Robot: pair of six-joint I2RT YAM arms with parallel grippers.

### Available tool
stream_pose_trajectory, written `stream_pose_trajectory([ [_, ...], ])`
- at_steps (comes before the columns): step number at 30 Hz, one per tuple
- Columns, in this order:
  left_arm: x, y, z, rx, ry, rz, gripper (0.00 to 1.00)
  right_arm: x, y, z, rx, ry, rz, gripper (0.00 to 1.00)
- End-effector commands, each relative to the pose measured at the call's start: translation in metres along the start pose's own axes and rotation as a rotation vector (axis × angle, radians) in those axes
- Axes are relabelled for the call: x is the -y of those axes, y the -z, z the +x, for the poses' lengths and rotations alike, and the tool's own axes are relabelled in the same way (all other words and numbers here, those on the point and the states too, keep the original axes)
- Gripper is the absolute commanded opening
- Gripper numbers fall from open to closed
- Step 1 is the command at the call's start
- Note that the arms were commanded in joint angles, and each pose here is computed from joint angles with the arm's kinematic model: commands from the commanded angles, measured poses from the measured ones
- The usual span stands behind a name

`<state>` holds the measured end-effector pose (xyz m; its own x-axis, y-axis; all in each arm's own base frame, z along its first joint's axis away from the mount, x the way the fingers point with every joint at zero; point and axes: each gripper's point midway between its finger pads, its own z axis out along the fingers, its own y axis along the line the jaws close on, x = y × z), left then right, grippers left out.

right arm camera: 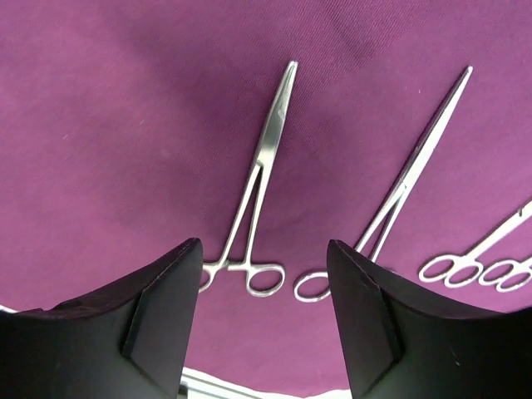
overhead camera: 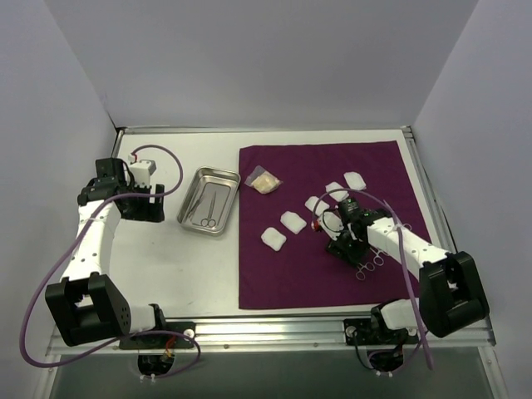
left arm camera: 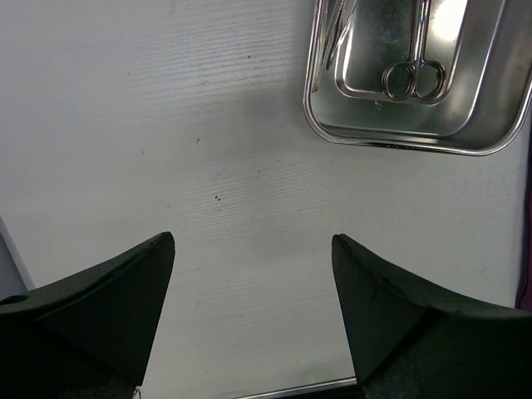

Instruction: Prepare the surgical pack

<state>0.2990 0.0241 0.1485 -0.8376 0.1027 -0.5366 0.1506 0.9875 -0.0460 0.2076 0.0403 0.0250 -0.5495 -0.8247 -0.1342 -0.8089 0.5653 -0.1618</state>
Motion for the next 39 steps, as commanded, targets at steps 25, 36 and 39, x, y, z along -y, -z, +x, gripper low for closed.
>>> stream_pose_trajectory([
  [25,-0.006,0.001,-0.011,0.037,-0.02,-0.012,0.86,-0.011,-0.015,0.002,-0.123,0.082,-0.113,0.46],
  [36,-0.007,0.001,-0.011,0.037,-0.02,-0.018,0.86,-0.014,-0.027,0.007,-0.154,0.107,-0.141,0.37],
  [39,-0.007,0.001,-0.011,0.033,-0.019,-0.02,0.86,-0.019,-0.031,0.005,-0.15,0.109,-0.195,0.36],
])
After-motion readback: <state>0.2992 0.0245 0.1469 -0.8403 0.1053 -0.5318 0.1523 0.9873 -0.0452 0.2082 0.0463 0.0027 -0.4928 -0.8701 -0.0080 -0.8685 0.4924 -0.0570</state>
